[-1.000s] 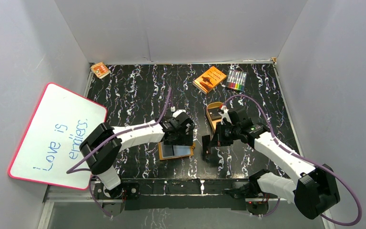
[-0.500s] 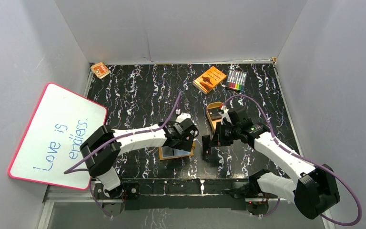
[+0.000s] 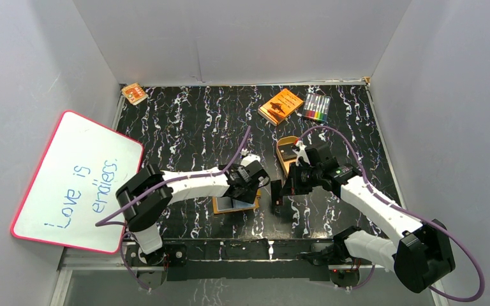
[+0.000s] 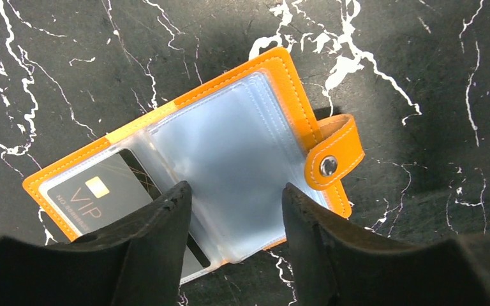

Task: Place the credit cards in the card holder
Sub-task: Insert the credit card into the card holder.

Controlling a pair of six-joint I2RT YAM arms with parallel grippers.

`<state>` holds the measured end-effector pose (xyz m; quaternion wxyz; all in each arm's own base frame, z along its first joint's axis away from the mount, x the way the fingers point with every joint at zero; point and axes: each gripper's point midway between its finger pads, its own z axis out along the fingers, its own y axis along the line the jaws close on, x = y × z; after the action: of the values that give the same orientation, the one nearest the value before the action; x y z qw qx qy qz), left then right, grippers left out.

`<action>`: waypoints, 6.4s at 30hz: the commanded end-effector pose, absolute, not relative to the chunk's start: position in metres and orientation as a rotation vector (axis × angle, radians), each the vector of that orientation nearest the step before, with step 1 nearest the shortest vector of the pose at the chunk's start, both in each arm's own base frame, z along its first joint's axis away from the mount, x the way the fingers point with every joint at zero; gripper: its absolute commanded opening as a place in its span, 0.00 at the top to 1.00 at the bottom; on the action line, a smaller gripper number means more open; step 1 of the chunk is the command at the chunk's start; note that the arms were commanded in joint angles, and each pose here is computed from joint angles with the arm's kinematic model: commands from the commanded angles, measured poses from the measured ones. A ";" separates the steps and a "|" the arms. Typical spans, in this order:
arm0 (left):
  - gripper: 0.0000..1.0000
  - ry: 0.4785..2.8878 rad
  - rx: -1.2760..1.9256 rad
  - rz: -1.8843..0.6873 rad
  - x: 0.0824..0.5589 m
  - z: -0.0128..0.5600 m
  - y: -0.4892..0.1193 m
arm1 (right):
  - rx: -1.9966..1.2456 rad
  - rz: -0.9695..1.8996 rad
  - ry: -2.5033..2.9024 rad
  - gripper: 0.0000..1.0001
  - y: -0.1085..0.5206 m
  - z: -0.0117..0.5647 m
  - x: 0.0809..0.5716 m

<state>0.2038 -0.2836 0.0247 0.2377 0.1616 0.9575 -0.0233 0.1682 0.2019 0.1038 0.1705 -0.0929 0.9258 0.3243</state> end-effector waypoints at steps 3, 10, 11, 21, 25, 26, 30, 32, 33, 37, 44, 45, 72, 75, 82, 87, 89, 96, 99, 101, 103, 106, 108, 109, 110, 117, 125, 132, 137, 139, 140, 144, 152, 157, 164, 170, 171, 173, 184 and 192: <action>0.73 2.702 0.503 0.150 0.185 -0.015 -0.242 | -0.290 0.937 2.562 1.00 0.207 0.127 0.178; 1.00 2.697 0.422 0.172 0.180 -0.016 -0.226 | -0.365 1.081 2.592 1.00 0.220 0.124 0.162; 1.00 2.695 0.412 0.170 0.179 -0.015 -0.225 | -0.387 1.102 2.595 1.00 0.224 0.124 0.159; 1.00 2.609 0.271 0.044 0.185 0.008 -0.225 | -0.489 1.234 2.591 1.00 0.261 0.123 0.146; 1.00 2.559 0.217 -0.023 0.191 0.027 -0.228 | -0.483 1.258 2.582 1.00 0.265 0.123 0.148; 1.00 2.548 0.207 -0.041 0.192 0.031 -0.230 | -0.484 1.263 2.580 1.00 0.266 0.123 0.149; 1.00 2.517 0.167 -0.106 0.194 0.042 -0.232 | -0.493 1.298 2.584 1.00 0.271 0.121 0.148; 1.00 2.506 0.151 -0.134 0.194 0.045 -0.232 | -0.501 1.323 2.584 1.00 0.274 0.121 0.148; 1.00 2.500 0.143 -0.149 0.194 0.046 -0.232 | -0.506 1.332 2.586 1.00 0.276 0.121 0.148; 1.00 2.481 0.111 -0.188 0.193 0.050 -0.230 | -0.541 1.371 2.592 1.00 0.283 0.118 0.145; 1.00 2.475 0.086 -0.224 0.191 0.052 -0.229 | -0.603 1.403 2.616 1.00 0.297 0.109 0.140; 1.00 2.476 0.084 -0.227 0.190 0.051 -0.229 | -0.611 1.405 2.618 1.00 0.299 0.108 0.140; 0.78 2.455 0.066 -0.256 0.190 0.067 -0.227 | -0.693 1.446 2.683 1.00 0.343 0.078 0.145; 0.55 2.439 0.081 -0.259 0.192 0.077 -0.227 | -0.703 1.450 2.679 1.00 0.347 0.078 0.146; 0.39 2.406 0.060 -0.259 0.193 0.098 -0.220 | -0.725 1.458 2.666 1.00 0.359 0.081 0.147; 0.34 2.360 -0.019 -0.259 0.194 0.115 -0.206 | -0.737 1.457 2.662 1.00 0.368 0.083 0.147; 0.33 2.340 -0.052 -0.258 0.194 0.119 -0.199 | -0.735 1.454 2.665 1.00 0.372 0.082 0.148; 0.34 2.343 -0.080 -0.233 0.193 0.106 -0.192 | -0.706 1.443 2.697 1.00 0.384 0.072 0.153; 0.35 2.357 -0.078 -0.214 0.198 0.096 -0.193 | -0.707 1.443 2.711 1.00 0.388 0.068 0.153; 0.37 2.378 -0.094 -0.181 0.202 0.085 -0.189 | -0.709 1.450 2.710 1.00 0.390 0.068 0.153; 0.41 2.413 -0.123 -0.136 0.206 0.072 -0.181 | -0.707 1.451 2.705 1.00 0.390 0.071 0.153; 0.47 2.470 -0.206 -0.063 0.211 0.055 -0.162 | -0.696 1.422 2.705 1.00 0.384 0.076 0.152; 0.48 2.483 -0.248 -0.027 0.211 0.048 -0.151 | -0.676 1.390 2.703 1.00 0.377 0.078 0.152; 0.48 2.482 -0.267 -0.020 0.211 0.047 -0.147 | -0.658 1.379 2.703 1.00 0.374 0.079 0.152; 0.49 2.479 -0.287 -0.017 0.211 0.047 -0.143 | -0.642 1.368 2.699 1.00 0.371 0.081 0.153; 0.49 2.473 -0.458 -0.033 0.205 0.044 -0.119 | -0.531 1.443 2.662 1.00 0.367 0.089 0.162; 0.48 2.489 -0.581 -0.019 0.194 0.035 -0.104 | -0.516 1.521 2.706 1.00 0.378 0.081 0.163; 0.48 2.514 -0.628 -0.005 0.186 0.023 -0.098 | -0.469 1.528 2.746 1.00 0.379 0.072 0.163; 0.49 2.537 -0.631 -0.026 0.183 0.018 -0.101 | -0.456 1.557 2.746 1.00 0.383 0.071 0.163; 0.49 2.543 -0.628 -0.032 0.182 0.016 -0.102 | -0.452 1.561 2.749 1.00 0.384 0.070 0.164; 0.49 2.545 -0.627 -0.035 0.181 0.016 -0.103 | -0.448 1.562 2.754 1.00 0.384 0.069 0.164; 0.49 2.553 -0.622 -0.046 0.180 0.014 -0.104 | -0.433 1.565 2.755 1.00 0.386 0.067 0.166; 0.50 2.574 -0.616 -0.066 0.177 0.010 -0.107 | -0.325 1.573 2.746 1.00 0.391 0.062 0.173; 0.51 2.593 -0.615 -0.101 0.173 0.007 -0.111 | -0.217 1.566 2.725 1.00 0.393 0.060 0.180; 0.52 2.617 -0.621 -0.153 0.168 0.003 -0.118 | -0.121 1.531 2.735 1.00 0.389 0.050 0.182; 0.53 2.629 -0.622 -0.174 0.166 0.000 -0.121 | -0.085 1.515 2.744 1.00 0.389 0.043 0.183; 0.53 2.631 -0.622 -0.178 0.166 0.000 -0.121 | -0.080 1.510 2.743 1.00 0.389 0.043 0.184; 0.54 2.636 -0.621 -0.187 0.165 -0.001 -0.122 | -0.073 1.502 2.743 1.00 0.390 0.042 0.185; 0.55 2.651 -0.632 -0.221 0.161 -0.005 -0.126 | -0.098 1.494 2.770 1.00 0.401 0.035 0.179; 0.56 2.654 -0.641 -0.234 0.160 -0.007 -0.127 | -0.166 1.497 2.750 0.99 0.406 0.041 0.177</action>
<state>0.1963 -0.1341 0.0209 0.2729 -0.2319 0.9280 -0.1023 0.1726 0.3968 0.0346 -0.0174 -0.0334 0.8792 0.4749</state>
